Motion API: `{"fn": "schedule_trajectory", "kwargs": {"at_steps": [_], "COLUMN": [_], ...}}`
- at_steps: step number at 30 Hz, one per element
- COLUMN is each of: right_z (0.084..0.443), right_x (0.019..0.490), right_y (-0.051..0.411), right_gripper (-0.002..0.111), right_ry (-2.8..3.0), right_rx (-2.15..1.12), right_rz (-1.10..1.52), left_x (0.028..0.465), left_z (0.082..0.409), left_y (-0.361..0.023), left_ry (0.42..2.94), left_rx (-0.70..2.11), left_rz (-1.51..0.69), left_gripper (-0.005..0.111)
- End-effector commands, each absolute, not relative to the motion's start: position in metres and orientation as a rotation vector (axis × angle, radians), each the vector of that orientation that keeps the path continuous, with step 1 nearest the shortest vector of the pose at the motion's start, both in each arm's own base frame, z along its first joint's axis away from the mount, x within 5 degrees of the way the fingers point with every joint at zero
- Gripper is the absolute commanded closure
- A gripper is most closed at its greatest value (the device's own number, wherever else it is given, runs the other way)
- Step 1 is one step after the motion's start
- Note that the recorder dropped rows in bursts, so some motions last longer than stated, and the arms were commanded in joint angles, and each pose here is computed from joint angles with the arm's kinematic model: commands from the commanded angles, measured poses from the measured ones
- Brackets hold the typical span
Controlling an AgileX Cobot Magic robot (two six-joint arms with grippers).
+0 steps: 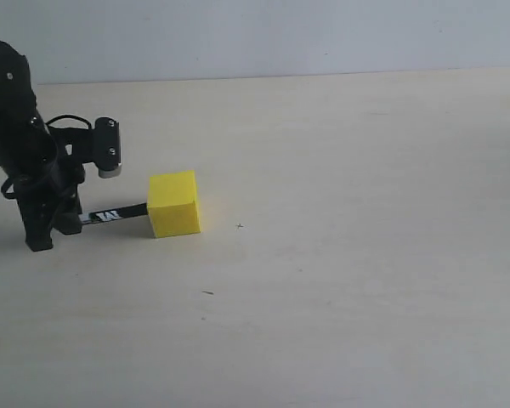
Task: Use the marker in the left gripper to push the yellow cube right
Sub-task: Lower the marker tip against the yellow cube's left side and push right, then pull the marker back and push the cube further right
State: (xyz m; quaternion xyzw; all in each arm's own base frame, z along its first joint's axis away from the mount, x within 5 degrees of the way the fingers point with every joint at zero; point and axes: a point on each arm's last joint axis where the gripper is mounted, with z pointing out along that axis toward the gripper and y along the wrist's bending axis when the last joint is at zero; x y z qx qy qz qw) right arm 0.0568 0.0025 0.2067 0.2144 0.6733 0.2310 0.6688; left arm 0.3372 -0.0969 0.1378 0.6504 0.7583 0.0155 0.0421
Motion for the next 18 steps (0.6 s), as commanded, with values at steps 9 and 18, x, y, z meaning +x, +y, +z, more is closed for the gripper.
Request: {"fn": "schedule_trajectory", "kwargs": {"at_steps": [9, 18], "right_z": [0.206, 0.206], "right_x": [0.056, 0.056], "right_y": [0.002, 0.002], "right_gripper": [0.108, 0.108], "right_ry": [1.515, 1.515], "right_rx": [0.476, 0.476], "right_rz": [0.506, 0.506], "left_x": [0.349, 0.356], "left_z": [0.143, 0.147], "left_y": [-0.063, -0.134], "left_ry": [2.284, 2.071], "left_rx": [2.045, 2.177], "left_rz": [0.148, 0.119], "left_gripper": [0.107, 0.107]}}
